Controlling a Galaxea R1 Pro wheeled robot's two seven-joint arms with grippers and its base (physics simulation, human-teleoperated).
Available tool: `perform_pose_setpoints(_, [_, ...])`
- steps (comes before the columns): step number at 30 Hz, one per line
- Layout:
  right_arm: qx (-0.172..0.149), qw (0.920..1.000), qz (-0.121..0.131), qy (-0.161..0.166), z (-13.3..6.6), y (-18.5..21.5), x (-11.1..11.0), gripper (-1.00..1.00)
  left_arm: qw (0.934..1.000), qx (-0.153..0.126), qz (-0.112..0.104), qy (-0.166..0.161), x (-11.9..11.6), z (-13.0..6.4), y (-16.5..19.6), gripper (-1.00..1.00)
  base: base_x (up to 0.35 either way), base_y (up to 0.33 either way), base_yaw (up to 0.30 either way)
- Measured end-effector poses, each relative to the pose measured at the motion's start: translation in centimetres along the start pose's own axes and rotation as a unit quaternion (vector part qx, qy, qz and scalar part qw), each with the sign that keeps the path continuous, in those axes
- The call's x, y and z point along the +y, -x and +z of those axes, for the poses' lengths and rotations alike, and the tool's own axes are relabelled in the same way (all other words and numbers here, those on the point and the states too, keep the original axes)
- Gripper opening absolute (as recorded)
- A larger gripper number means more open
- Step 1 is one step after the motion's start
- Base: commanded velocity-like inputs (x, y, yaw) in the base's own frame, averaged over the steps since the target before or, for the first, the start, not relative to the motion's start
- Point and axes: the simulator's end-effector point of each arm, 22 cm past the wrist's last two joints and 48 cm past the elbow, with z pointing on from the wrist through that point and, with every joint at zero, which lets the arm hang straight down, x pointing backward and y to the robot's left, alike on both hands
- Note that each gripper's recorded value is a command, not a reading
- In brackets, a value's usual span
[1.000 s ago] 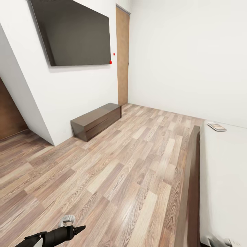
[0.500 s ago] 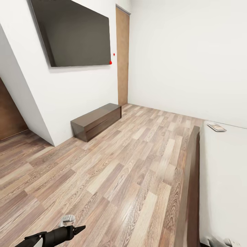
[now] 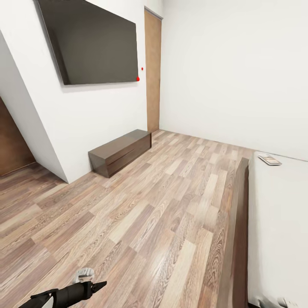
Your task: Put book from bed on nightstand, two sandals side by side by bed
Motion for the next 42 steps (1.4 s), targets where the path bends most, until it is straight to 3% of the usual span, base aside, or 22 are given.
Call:
perform_pose_setpoints(36, [0.0, 1.0, 0.001, 0.001, -4.2, 3.0, 3.7, 1.0, 1.0, 0.001, 0.0, 0.0, -3.7, -4.2, 3.0, 1.0, 0.0, 0.0, 0.0])
perform_pose_setpoints(42, [0.0, 1.0, 0.001, 0.001, -4.2, 3.0, 3.7, 1.0, 1.0, 0.0, 0.0, 0.0, -3.7, -4.2, 3.0, 1.0, 0.0, 0.0, 0.0])
